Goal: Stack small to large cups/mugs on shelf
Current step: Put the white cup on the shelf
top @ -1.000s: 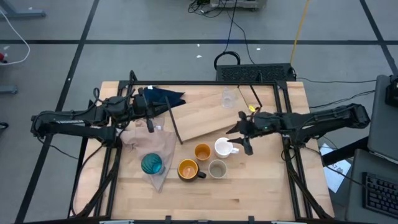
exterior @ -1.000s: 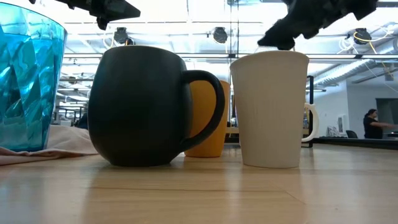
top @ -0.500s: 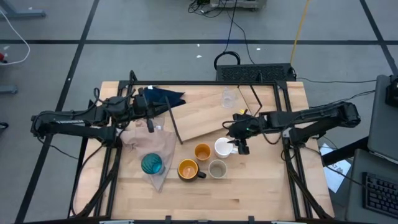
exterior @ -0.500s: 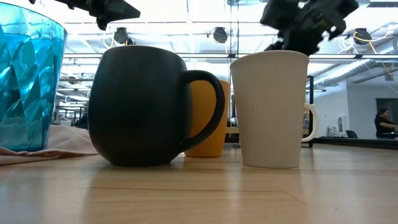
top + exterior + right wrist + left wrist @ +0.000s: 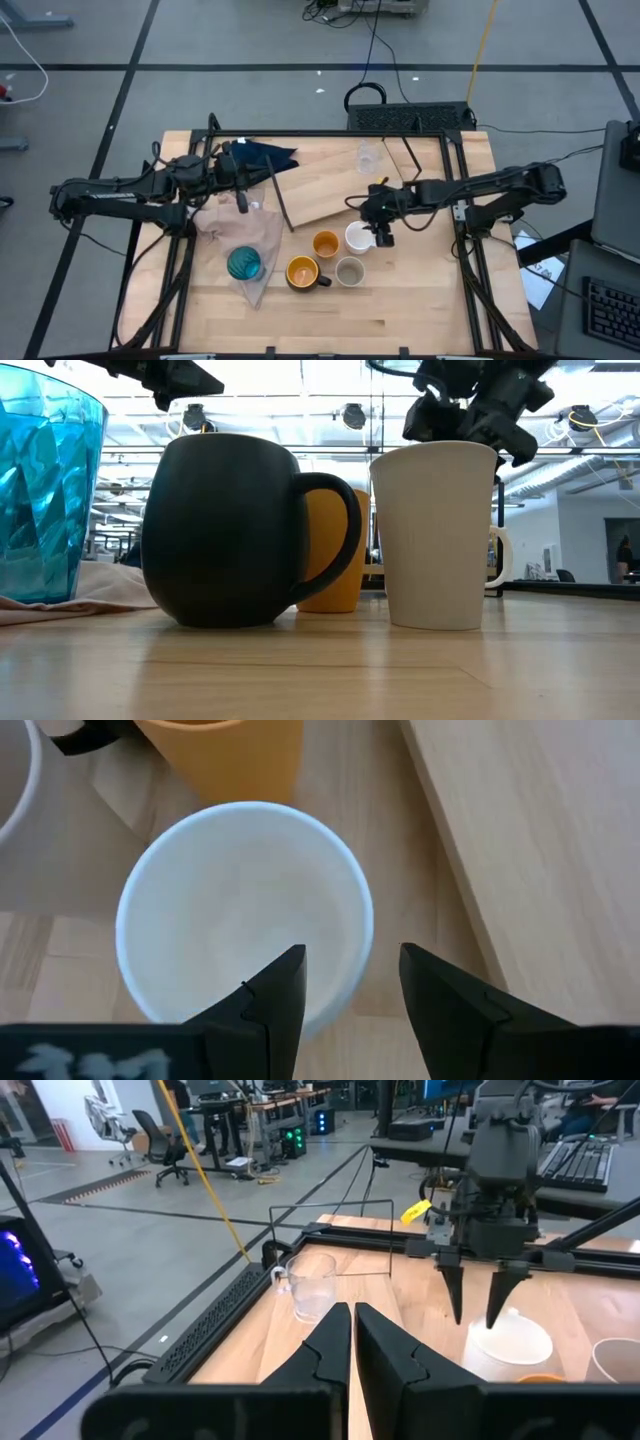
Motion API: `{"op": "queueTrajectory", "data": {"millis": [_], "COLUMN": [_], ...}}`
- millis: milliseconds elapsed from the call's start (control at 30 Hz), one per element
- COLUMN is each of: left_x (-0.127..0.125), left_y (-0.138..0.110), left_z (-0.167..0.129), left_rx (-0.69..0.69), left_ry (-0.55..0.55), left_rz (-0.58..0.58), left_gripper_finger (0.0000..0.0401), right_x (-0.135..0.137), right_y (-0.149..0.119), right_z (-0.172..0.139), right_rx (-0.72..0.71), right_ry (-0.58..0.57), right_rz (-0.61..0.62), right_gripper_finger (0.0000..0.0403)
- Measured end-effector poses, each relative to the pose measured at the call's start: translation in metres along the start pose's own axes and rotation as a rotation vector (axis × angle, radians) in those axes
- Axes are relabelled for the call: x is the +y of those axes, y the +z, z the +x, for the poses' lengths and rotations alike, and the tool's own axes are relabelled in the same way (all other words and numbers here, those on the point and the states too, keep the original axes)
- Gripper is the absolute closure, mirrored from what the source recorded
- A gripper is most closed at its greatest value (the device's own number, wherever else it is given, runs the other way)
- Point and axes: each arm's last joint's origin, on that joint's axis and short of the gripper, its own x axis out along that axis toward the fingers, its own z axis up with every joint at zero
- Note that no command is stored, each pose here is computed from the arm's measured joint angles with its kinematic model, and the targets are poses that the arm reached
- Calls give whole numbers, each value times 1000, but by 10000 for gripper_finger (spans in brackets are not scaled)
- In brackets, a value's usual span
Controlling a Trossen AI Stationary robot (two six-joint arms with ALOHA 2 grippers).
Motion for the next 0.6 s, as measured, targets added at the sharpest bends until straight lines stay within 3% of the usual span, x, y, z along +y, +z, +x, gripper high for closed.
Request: {"op": "queueTrajectory", "data": {"millis": [600], "left_x": [0], "left_y": [0], "left_z": [0], "left_rx": [0], "left_ry": [0], "left_rz": [0], "left_gripper_finger": [380], "right_x": [0], "right_y": [2], "right_z": [1], "right_rx": [-19], "right_ry": [21], "right_rz": [18], "right_gripper_finger": [248]}}
